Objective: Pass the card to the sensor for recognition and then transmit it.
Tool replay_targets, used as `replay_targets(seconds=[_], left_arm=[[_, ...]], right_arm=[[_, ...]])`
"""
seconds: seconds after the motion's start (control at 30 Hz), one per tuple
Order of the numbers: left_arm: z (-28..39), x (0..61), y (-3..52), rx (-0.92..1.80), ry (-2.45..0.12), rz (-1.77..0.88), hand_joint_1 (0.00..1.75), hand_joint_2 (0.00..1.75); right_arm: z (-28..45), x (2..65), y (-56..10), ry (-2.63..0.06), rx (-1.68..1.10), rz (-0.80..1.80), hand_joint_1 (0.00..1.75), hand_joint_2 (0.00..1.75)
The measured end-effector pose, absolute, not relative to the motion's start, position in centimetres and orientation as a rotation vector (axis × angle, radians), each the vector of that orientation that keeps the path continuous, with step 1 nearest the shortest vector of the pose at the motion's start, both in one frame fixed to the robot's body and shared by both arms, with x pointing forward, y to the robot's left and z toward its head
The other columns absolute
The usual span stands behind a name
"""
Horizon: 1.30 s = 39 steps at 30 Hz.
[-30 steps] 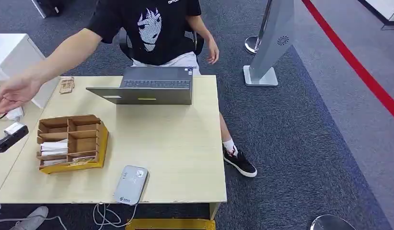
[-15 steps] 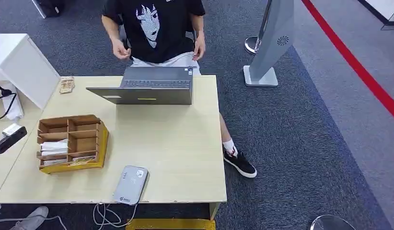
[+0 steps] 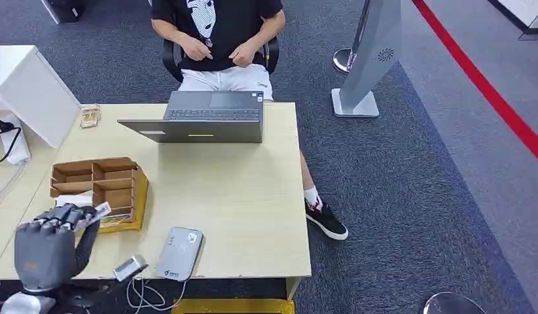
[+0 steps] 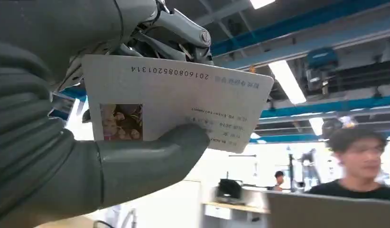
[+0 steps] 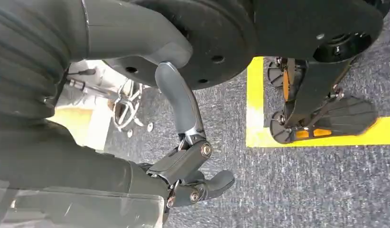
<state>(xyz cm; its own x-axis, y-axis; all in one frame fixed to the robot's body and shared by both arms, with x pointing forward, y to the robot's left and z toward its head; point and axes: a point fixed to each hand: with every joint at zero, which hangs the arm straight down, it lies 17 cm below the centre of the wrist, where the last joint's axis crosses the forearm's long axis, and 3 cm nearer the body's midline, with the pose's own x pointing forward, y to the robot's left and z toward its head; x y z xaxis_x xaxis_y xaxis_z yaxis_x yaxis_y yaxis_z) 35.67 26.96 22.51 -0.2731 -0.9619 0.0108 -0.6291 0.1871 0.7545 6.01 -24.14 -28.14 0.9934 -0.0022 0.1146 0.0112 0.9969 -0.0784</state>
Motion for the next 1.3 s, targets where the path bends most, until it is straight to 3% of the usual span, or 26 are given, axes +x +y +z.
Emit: replay_targets(seconds=[0.33, 0.83, 1.3], left_arm=[[22.2, 32.5, 23.9, 1.332, -1.984, -0.755, 1.75, 1.75], [5.9, 36.3, 23.5, 1.011, -1.615, -0.918, 1.75, 1.75], [1.2, 36.1, 23.4, 0.966, -1.523, -1.001, 1.75, 1.75]], right_arm=[[-28.2, 5.2, -24.1, -0.097, -0.080, -0.016, 0.00, 1.75], [-28.2, 5.3, -23.9, -0.100, -0.072, 0.017, 0.00, 1.75], [-28.2, 5.2, -23.8, -0.100, -0.070, 0.024, 0.00, 1.75]])
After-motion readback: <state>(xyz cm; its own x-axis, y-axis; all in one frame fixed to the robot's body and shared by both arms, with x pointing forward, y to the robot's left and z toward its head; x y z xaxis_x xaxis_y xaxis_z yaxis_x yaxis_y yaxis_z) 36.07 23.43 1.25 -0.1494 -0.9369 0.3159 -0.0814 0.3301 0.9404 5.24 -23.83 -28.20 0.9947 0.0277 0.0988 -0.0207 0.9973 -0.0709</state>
